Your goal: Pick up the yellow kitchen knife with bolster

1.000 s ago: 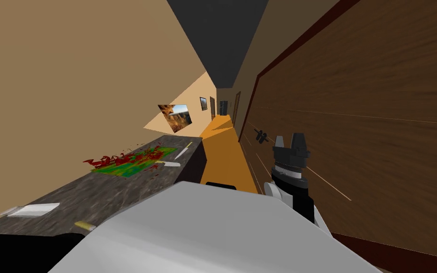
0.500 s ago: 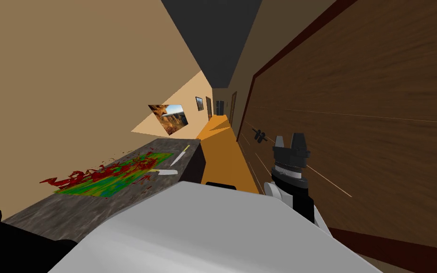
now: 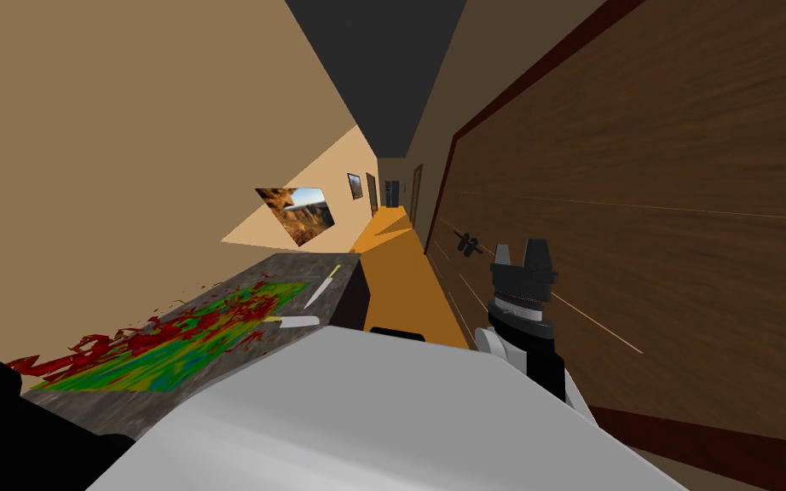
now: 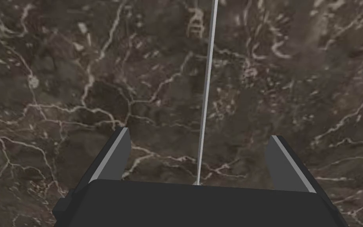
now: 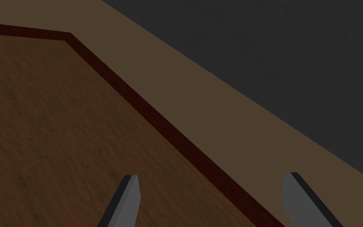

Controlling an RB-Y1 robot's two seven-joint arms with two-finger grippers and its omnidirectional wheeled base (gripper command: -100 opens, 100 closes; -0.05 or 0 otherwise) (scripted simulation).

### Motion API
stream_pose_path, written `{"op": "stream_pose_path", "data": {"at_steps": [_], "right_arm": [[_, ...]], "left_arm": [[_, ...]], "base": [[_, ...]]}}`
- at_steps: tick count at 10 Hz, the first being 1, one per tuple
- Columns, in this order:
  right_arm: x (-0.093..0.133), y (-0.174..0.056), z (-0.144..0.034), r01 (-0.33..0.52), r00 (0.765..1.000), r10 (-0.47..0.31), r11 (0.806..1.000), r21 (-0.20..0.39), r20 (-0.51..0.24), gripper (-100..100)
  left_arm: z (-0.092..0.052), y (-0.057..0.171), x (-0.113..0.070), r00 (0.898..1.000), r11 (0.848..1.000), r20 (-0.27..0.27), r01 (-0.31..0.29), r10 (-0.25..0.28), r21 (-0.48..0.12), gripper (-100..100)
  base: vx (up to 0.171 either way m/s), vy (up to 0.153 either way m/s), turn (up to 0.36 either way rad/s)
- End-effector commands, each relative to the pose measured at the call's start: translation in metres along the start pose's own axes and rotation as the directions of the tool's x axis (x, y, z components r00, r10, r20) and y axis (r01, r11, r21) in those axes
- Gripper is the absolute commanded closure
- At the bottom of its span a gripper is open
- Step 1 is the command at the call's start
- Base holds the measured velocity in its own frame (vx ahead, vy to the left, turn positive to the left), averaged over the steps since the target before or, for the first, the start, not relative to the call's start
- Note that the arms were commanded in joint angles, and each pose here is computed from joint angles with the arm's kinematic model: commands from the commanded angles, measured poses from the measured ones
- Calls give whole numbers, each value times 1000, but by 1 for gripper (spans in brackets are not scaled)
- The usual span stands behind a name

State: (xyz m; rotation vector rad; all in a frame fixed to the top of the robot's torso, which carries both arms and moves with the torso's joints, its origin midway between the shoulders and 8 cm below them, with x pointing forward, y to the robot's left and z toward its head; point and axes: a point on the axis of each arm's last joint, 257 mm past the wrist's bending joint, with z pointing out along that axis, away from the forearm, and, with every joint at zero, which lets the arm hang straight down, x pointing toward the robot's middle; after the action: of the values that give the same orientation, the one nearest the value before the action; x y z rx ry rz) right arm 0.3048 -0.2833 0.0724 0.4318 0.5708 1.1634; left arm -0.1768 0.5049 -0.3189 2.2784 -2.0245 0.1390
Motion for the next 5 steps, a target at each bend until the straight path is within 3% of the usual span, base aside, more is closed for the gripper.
{"op": "stream_pose_path", "data": {"at_steps": [1,2,3,5], "right_arm": [[0,0,0,0,1000,0,1000,0,0,0],[0,0,0,0,1000,0,1000,0,0,0],[0,0,0,0,1000,0,1000,0,0,0],[0,0,0,0,1000,0,1000,0,0,0]], "left_arm": [[0,0,0,1000,1000,0,0,0,0,-100],[0,1,-1,1000,1000,3,-1,1,-3,0],[9,-11,2,1000,1000,0,-12,12,-4,-100],[17,-22,5,1000,1000,-1,-23,23,-6,-100]], "base": [[11,37,-10],[3,8,-1],[-19,21,80],[-38,16,61]]}}
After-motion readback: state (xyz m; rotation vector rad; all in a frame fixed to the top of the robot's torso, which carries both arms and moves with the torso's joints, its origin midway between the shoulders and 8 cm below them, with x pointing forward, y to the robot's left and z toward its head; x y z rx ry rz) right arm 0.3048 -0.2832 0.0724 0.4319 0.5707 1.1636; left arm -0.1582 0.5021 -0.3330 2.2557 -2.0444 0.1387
